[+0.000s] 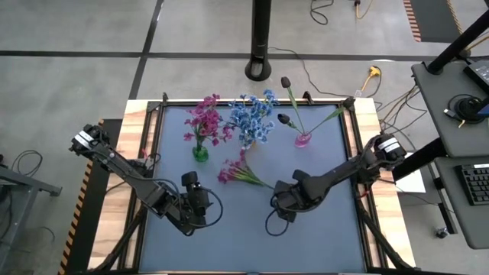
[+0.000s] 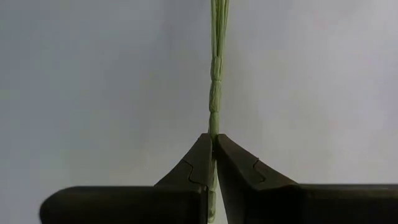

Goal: Sort flowers into vase by color
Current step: Put the purple flowers into the green flower vase

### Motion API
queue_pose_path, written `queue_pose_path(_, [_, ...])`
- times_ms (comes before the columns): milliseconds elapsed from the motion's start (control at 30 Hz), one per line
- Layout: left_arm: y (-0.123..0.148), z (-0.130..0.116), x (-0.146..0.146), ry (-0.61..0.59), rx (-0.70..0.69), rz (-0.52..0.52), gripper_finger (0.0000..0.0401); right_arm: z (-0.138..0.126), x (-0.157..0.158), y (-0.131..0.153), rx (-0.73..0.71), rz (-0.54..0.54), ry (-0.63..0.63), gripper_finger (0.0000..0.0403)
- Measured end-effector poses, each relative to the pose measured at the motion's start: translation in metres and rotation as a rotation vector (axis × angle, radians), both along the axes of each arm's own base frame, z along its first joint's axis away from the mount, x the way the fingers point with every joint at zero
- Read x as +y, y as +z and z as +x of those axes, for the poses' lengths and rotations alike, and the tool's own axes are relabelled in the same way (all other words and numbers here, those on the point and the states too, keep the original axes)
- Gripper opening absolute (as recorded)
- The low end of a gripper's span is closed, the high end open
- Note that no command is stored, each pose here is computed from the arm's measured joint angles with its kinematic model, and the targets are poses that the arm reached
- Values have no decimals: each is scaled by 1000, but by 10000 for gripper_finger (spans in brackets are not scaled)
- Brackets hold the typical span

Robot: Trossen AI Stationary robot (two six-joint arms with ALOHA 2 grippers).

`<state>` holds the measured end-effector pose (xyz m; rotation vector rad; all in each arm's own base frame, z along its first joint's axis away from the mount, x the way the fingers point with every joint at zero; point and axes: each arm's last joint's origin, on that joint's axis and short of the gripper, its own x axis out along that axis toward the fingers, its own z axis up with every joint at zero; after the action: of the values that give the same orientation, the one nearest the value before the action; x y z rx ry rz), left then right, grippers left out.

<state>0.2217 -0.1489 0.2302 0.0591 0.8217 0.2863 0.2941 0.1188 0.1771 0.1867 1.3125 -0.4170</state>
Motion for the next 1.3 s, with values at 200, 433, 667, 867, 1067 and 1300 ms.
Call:
queue_pose_path(200, [1, 1, 0, 8, -18, 3, 194, -2, 4, -1, -16, -20, -9, 68])
queue_pose_path(433, [1, 1, 0, 2, -16, 8, 194, -17, 8, 13, -4, -82, -29, 153])
queue_pose_path(667, [1, 1, 0, 2, -16, 9, 194, -77, -23, 83, 73, -129, -297, 166])
queue_pose_path(867, [2, 2, -1, 22, -43, -26, 194, -133, -52, 131, -164, -32, -449, 141])
queue_pose_path(1067, [5, 7, -5, 52, -111, -98, 194, -153, -60, 125, -323, 46, -328, 120])
queue_pose_path(1300, [2, 16, -11, 57, -163, -148, 194, -123, -39, 74, -505, 79, -35, 116])
